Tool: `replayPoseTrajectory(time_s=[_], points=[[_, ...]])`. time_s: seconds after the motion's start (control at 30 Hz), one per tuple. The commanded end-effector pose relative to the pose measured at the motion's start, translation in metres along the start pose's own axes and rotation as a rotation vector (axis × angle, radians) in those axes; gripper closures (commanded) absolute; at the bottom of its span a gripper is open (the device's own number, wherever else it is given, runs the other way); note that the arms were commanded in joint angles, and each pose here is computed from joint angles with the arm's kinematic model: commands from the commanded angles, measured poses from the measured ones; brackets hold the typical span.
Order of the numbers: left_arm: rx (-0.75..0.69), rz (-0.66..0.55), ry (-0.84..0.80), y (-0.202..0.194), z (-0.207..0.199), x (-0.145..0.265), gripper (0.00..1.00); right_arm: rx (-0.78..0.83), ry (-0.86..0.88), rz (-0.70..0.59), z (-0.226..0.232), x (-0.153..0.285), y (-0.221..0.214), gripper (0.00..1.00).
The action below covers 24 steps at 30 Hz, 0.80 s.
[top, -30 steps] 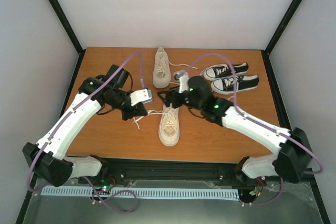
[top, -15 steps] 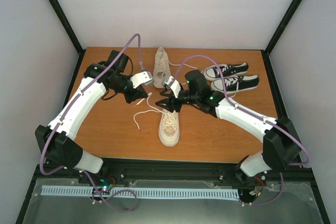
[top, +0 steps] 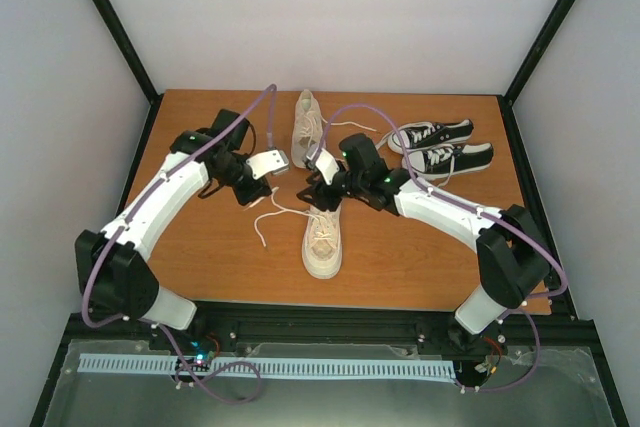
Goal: Tie the shoes
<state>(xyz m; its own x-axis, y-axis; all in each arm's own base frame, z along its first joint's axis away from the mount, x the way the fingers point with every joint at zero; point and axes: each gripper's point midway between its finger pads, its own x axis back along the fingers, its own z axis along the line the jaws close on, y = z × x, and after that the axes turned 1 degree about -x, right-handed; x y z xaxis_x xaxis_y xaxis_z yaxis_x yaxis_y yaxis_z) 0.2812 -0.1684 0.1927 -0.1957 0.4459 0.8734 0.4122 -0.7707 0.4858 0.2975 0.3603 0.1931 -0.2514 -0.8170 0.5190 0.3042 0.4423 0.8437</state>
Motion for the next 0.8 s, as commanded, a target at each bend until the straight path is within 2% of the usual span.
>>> replayPoseTrajectory(time_s=[0.0, 0.3, 0.47, 0.57, 0.7, 0.77], points=[[-0.025, -0.012, 0.053, 0.008, 0.022, -0.014, 0.99, -0.060, -0.035, 0.016, -0.004, 0.002, -0.019, 0.48], [-0.020, 0.121, 0.082, 0.002, 0.076, -0.084, 0.99, -0.204, -0.156, 0.121, -0.022, 0.002, -0.054, 0.53], [0.042, 0.097, 0.144, 0.027, 0.112, -0.104, 0.96, -0.258, -0.140, 0.144, -0.018, -0.001, -0.066, 0.58], [0.076, 0.074, 0.188, 0.042, 0.129, -0.108, 0.85, -0.276, -0.102, 0.162, -0.011, -0.006, -0.073, 0.61], [0.133, 0.108, 0.279, 0.040, 0.151, -0.112, 0.44, -0.274, -0.072, 0.204, 0.000, -0.010, -0.083, 0.62], [0.162, 0.139, 0.315, 0.032, 0.155, -0.109, 0.29, -0.275, -0.072, 0.225, 0.003, -0.010, -0.089, 0.62]])
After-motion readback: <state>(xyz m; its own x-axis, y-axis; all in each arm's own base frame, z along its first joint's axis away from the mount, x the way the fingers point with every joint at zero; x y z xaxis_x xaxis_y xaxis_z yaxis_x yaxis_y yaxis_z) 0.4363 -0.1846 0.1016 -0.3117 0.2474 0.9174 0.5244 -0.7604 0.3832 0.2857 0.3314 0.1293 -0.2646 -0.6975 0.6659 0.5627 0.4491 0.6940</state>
